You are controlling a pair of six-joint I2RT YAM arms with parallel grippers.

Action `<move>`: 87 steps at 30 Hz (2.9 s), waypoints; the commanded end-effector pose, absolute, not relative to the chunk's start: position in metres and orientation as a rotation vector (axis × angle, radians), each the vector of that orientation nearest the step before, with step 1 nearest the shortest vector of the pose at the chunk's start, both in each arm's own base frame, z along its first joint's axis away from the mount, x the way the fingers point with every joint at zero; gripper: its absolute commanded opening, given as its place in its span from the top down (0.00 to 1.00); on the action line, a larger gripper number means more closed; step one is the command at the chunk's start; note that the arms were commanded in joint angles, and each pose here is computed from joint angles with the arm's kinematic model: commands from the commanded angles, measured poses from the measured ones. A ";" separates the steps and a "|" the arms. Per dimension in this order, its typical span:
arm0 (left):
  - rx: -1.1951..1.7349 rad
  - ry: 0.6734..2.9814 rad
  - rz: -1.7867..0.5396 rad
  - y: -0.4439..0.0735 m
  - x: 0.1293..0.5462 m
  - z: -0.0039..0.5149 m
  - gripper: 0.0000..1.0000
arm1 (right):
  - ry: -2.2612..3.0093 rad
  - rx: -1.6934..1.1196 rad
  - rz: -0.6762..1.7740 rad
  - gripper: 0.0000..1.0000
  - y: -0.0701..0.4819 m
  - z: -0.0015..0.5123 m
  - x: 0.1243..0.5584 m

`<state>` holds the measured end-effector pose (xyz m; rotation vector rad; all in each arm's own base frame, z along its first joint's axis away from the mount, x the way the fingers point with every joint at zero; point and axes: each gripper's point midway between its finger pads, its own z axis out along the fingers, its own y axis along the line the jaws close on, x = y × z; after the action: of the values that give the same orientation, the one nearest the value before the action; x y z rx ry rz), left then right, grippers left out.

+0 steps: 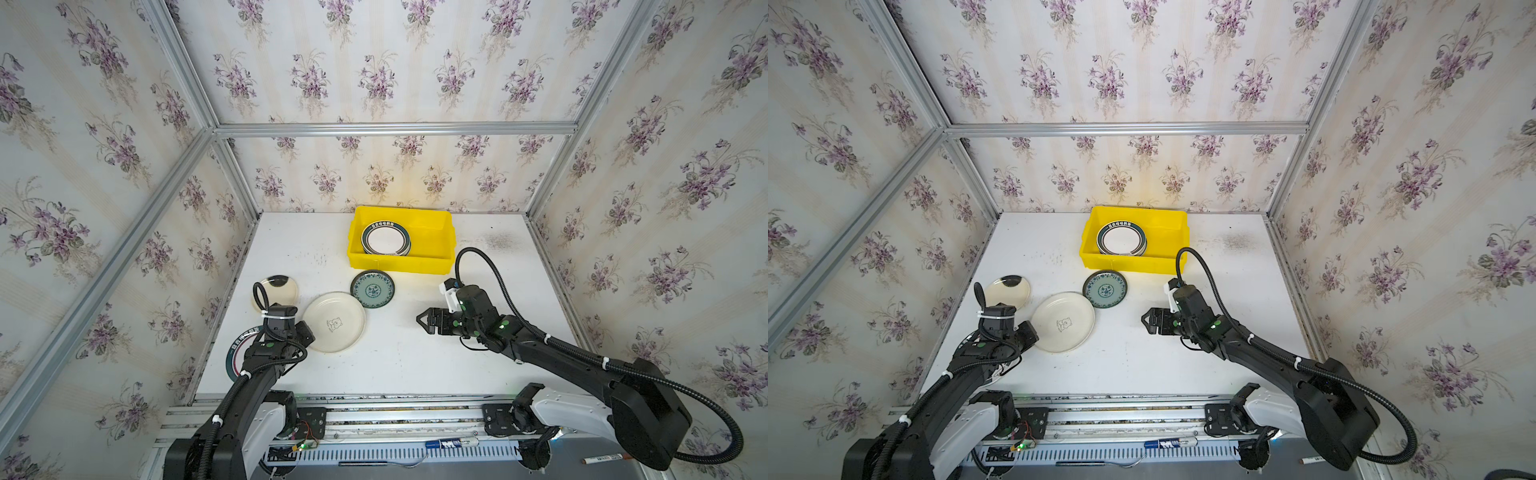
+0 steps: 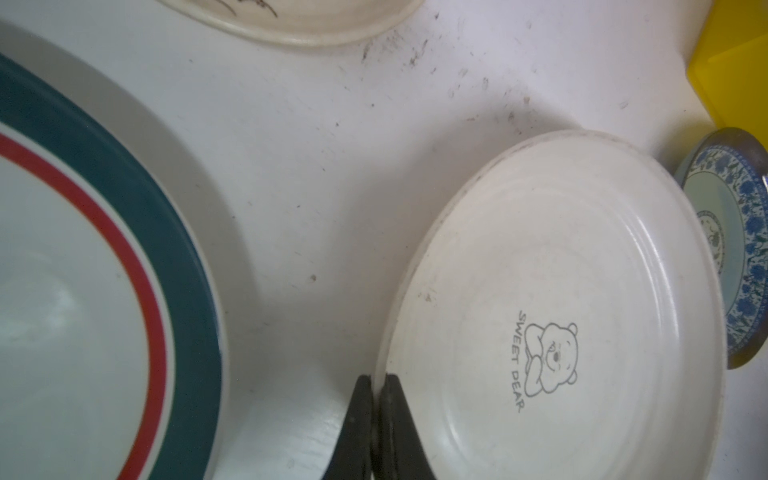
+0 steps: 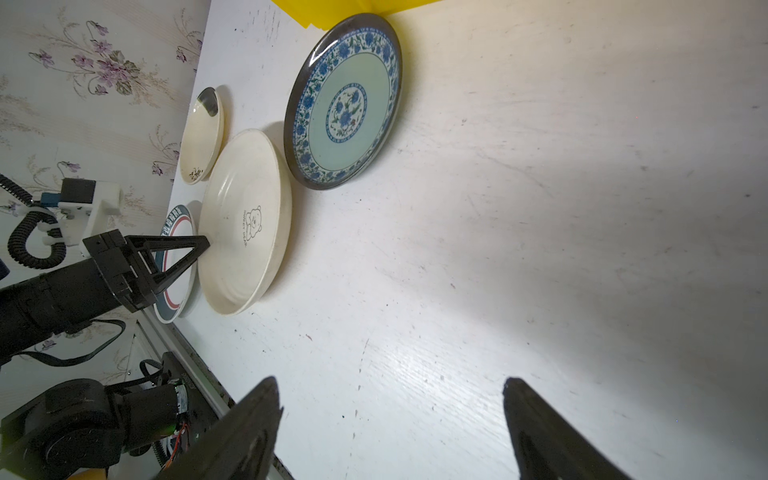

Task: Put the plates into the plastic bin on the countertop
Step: 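Lower the left gripper onto the cream 'Sweet Bear' plate's edge and close it, then lift the bear plate with the left gripper and carry it to the bin, then lower the bear plate into the yellow bin and open the left gripper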

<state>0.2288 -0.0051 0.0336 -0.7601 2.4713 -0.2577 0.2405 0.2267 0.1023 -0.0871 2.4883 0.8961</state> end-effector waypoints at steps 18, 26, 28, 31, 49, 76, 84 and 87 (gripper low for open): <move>-0.668 2.288 -0.449 -0.023 0.251 0.098 1.00 | 2.377 -0.056 0.908 0.11 0.216 0.122 0.245; -0.610 2.199 -0.483 -0.032 0.277 0.155 1.00 | 2.282 -0.084 0.900 0.08 0.209 0.134 0.243; -0.596 2.194 -0.482 -0.035 0.286 0.166 1.00 | 2.264 -0.092 0.908 0.07 0.209 0.136 0.243; -0.568 2.200 -0.477 -0.043 0.300 0.179 1.00 | 2.236 -0.120 0.924 0.06 0.211 0.143 0.241; -0.429 2.212 -0.502 -0.094 0.396 0.227 1.00 | 2.125 -0.166 0.840 0.01 0.199 0.155 0.247; -0.253 2.220 -0.108 -0.134 0.531 0.213 1.00 | 2.209 -0.066 0.689 0.01 0.157 0.138 0.236; -0.174 2.245 0.031 -0.153 0.555 0.193 1.00 | 2.218 -0.010 0.670 0.01 0.146 0.131 0.228; -0.165 2.267 0.048 -0.156 0.560 0.182 1.00 | 2.219 0.003 0.661 0.01 0.143 0.127 0.227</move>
<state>0.5560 -0.1629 0.1836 -0.1654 2.2692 -0.0141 0.2258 0.1472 0.1285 -0.0256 2.2214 0.6800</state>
